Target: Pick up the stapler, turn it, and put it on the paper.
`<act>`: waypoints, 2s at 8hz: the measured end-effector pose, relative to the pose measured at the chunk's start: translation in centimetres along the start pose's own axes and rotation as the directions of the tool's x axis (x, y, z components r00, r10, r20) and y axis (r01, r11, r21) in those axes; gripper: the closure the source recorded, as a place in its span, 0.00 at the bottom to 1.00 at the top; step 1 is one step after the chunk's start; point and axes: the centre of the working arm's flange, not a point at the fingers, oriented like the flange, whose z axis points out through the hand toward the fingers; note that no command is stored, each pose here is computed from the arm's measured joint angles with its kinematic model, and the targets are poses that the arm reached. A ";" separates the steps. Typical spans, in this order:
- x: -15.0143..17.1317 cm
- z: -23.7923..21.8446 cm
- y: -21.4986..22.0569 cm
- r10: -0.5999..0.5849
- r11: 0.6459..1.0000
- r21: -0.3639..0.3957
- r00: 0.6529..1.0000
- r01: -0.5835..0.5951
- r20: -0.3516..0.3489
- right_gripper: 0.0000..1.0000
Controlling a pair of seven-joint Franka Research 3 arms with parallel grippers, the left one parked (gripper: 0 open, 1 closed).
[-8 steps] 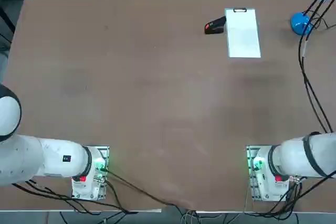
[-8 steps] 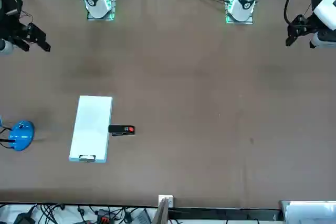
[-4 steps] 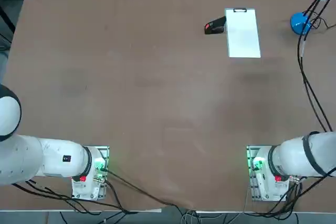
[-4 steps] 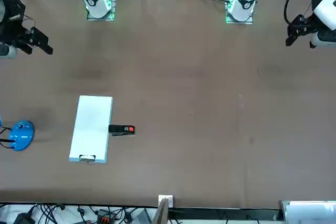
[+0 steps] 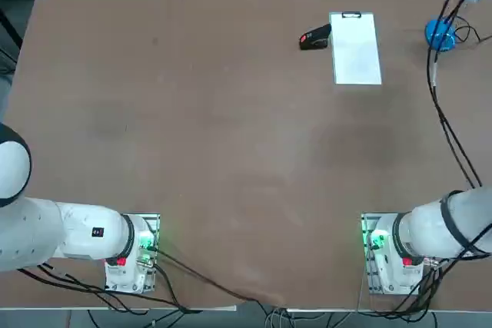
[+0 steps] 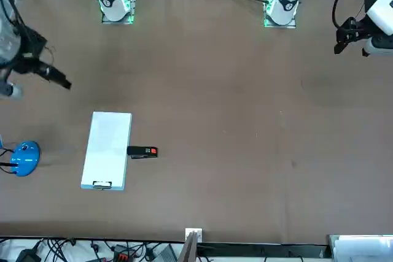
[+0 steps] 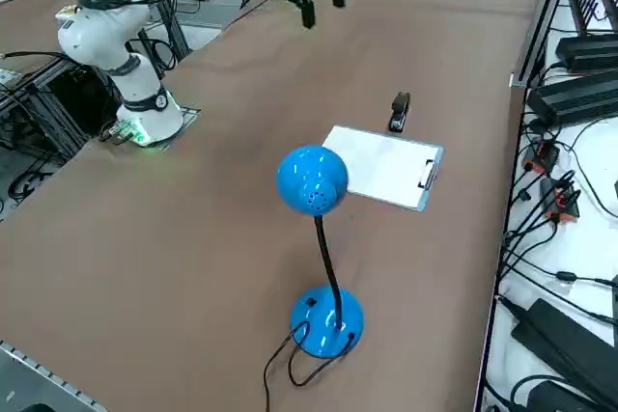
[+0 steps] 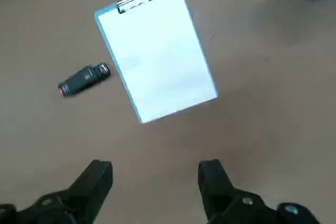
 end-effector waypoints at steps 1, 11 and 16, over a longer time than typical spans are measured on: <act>0.8 1.7 -1.4 0.101 0.995 0.006 0.995 -0.101 -0.008 0.00; 3.9 20.4 -19.5 0.869 0.492 -0.008 0.492 -0.871 -0.057 0.01; 4.0 26.1 -22.5 0.879 0.475 0.024 0.473 -0.879 -0.060 0.00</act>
